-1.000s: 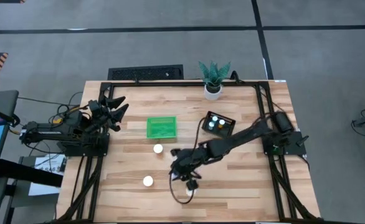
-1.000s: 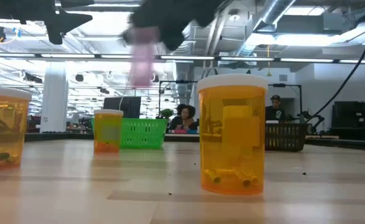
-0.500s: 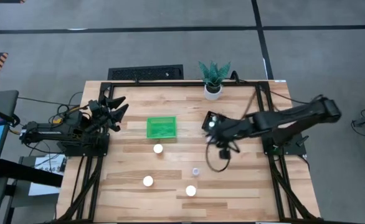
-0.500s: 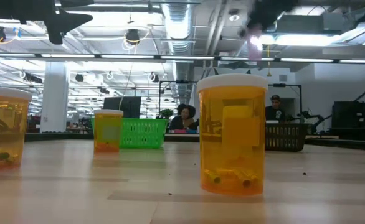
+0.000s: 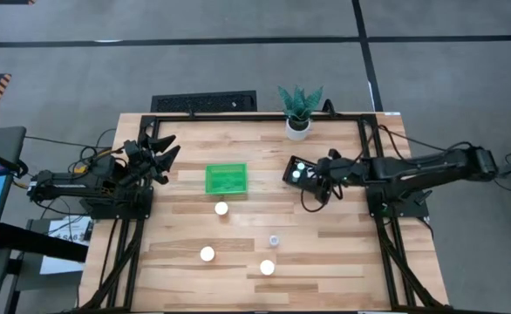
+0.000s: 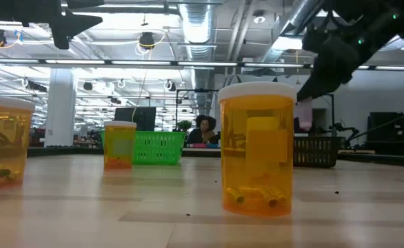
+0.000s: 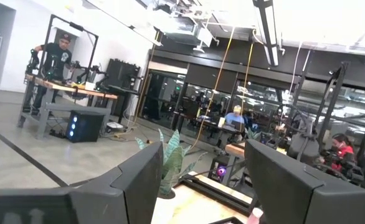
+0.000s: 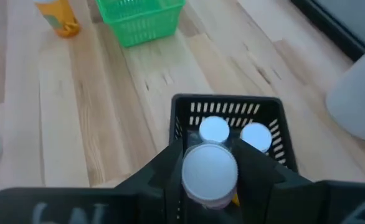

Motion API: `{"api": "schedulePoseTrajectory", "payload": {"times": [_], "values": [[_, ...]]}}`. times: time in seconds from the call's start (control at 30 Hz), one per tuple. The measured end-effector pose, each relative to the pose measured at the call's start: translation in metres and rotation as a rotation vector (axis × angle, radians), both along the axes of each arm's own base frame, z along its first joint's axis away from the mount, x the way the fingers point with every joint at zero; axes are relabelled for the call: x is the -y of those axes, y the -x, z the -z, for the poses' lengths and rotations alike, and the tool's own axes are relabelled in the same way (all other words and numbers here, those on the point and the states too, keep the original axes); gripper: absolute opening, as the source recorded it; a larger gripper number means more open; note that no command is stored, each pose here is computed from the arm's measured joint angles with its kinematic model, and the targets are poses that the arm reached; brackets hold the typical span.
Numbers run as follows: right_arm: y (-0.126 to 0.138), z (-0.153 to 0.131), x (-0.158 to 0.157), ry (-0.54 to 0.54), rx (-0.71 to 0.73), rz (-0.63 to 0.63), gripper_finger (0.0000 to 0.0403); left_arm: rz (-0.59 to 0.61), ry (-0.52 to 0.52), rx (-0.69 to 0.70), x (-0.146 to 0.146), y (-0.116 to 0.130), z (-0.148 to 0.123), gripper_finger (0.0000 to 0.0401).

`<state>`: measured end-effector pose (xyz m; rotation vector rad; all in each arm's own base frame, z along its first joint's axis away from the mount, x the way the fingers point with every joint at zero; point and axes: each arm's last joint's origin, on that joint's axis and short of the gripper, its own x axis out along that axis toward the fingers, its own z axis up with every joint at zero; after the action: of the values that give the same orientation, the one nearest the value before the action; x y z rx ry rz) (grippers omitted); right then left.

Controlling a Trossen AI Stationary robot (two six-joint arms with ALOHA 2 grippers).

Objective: Pick and place medicine bottles into bin by pill shape (circle, oval)
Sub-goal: Put the pink tablet bottle into the black basket

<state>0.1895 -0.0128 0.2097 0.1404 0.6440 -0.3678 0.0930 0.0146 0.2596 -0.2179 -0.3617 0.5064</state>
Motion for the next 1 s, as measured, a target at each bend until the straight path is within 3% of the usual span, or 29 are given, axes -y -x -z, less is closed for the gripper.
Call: {"api": "schedulePoseTrajectory", "payload": {"times": [0.57, 1.0], "values": [[0.009, 0.044, 0.0, -0.037, 0.1, 0.019, 0.0133, 0.001, 0.002, 0.001, 0.0, 0.0, 0.0, 0.022], [0.018, 0.062, 0.001, -0.058, 0.129, 0.039, 0.0133, 0.001, 0.003, 0.001, 0.0, 0.0, 0.0, 0.022]]}}
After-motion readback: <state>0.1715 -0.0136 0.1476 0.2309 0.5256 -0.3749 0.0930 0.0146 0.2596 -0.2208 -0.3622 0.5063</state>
